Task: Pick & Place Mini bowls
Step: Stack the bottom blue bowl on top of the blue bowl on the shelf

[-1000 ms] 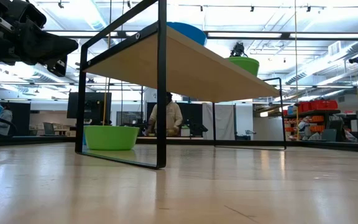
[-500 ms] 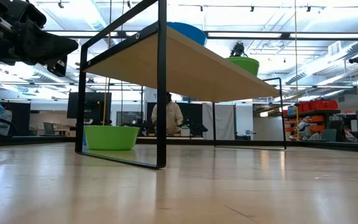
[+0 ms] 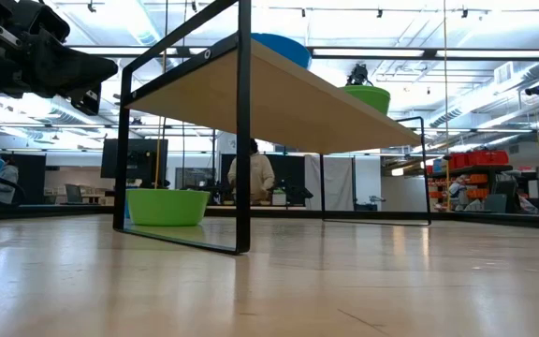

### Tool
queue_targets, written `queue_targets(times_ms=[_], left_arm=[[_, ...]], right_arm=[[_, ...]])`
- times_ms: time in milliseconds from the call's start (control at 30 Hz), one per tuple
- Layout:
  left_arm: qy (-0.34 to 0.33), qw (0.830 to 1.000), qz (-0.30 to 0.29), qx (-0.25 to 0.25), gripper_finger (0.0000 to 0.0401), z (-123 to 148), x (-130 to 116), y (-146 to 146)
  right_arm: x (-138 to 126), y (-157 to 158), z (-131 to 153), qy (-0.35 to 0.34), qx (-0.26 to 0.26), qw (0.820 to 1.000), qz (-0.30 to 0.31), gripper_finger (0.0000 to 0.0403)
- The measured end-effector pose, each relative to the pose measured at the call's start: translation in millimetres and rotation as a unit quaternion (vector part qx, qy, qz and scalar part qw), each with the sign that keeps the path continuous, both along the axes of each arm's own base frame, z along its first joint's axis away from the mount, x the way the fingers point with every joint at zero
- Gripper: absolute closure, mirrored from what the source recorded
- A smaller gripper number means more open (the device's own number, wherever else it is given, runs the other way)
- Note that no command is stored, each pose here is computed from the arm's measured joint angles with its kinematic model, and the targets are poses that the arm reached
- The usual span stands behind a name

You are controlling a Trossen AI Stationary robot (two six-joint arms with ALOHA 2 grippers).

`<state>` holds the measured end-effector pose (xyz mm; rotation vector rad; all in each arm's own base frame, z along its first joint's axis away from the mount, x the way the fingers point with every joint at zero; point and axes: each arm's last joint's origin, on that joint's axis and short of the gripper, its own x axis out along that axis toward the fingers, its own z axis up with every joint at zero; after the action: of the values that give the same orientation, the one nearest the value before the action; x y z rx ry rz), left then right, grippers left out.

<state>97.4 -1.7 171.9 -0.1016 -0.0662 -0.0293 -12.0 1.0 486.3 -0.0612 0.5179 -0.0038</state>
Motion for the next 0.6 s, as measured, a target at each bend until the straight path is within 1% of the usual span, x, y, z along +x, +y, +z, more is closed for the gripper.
queue_targets(times_ms=[233, 367, 600], left_arm=[[0.0, 1.0, 0.0, 0.0, 0.0369, 0.0, 0.0, 0.0], [0.0, 1.0, 0.0, 0.0, 0.0369, -0.1, 0.0, 0.0], [0.0, 1.0, 0.0, 0.0, 0.0369, 0.0, 0.0, 0.0]], right_arm=[[7.0, -0.3, 0.4, -0.013, 0.043, 0.999, -0.024, 0.038], [9.8, -0.4, 2.2, -0.026, 0.053, 0.998, -0.029, 0.038], [10.3, -0.4, 3.4, -0.033, 0.053, 0.998, -0.028, 0.038]])
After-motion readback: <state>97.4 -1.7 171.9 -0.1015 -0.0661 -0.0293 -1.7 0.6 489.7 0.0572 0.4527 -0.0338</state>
